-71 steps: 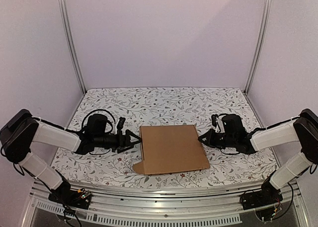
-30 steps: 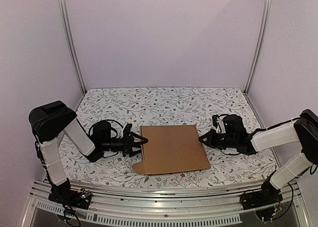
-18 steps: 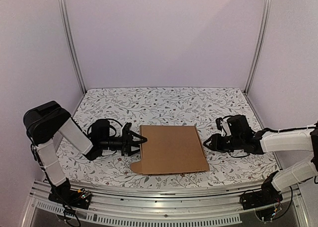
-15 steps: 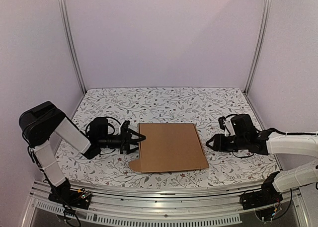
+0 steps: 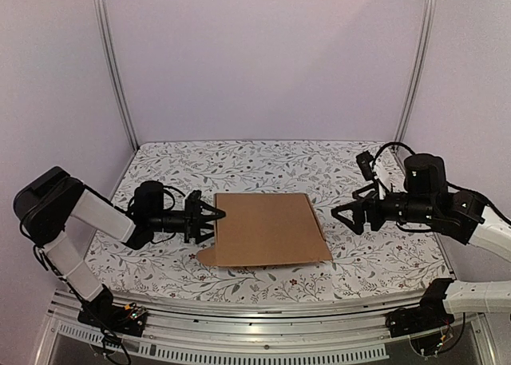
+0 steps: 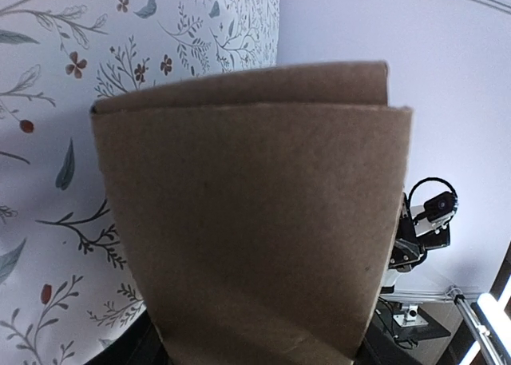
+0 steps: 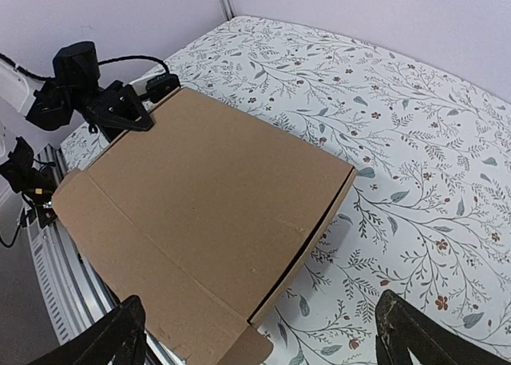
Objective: Fold the paper box
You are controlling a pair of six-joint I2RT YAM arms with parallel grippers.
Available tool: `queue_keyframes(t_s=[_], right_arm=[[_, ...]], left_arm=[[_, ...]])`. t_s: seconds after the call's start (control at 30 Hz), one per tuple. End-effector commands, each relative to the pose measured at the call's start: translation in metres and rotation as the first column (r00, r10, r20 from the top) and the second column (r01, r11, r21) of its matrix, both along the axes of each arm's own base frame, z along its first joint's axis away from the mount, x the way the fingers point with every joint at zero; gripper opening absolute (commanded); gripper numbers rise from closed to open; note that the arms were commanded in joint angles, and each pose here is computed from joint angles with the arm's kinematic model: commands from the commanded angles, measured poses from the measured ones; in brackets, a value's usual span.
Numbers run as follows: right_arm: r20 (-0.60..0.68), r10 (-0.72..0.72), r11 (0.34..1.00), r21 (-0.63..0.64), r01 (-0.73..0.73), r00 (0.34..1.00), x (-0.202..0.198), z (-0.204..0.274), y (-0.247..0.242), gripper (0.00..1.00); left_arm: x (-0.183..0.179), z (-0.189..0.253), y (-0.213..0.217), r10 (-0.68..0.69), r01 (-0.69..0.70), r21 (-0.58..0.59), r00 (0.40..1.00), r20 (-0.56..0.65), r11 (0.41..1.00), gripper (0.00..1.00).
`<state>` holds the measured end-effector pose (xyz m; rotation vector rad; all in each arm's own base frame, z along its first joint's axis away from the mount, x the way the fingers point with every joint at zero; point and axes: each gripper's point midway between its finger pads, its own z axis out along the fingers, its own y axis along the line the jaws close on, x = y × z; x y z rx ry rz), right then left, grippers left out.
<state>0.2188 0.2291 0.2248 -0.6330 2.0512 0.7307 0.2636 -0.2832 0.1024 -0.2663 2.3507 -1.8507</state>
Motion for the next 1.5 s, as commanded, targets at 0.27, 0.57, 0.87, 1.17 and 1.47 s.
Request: queue_keyframes(t_s=[0.27,0.57,0.87,1.17,1.47], right_arm=[[0.418,0.586,0.751,-0.603,-0.271,0.694,-0.065,0.015,0.037,0.99],[0.487,0.731,0.572,-0.82,-0.038,0.478,-0.065,0.003,0.064,0.99],[0.469,0.79,0.484,-0.872,0.068,0.395,-0.061,-0.014,0.095,0.99],[0.465,0.796,0.453,-0.882,0.128,0.389,-0.054,-0.037,0.115,0.99],[0.471,0.786,0.419,-0.882,0.215,0.4,-0.042,-0.042,0.119,0.95]], left_arm=[[0.0,0.039,0.016,-0.032,0.017,-0.17,0.996,-0.089,0.985,0.0],[-0.001,0.035,0.017,-0.028,-0.003,-0.219,0.99,-0.14,0.976,0.0],[-0.005,0.035,0.019,-0.028,-0.008,-0.23,0.988,-0.153,0.973,0.0],[-0.007,0.037,0.019,-0.034,-0.003,-0.238,0.988,-0.152,0.971,0.0],[-0.012,0.037,0.019,-0.041,0.004,-0.239,0.988,-0.15,0.971,0.0]])
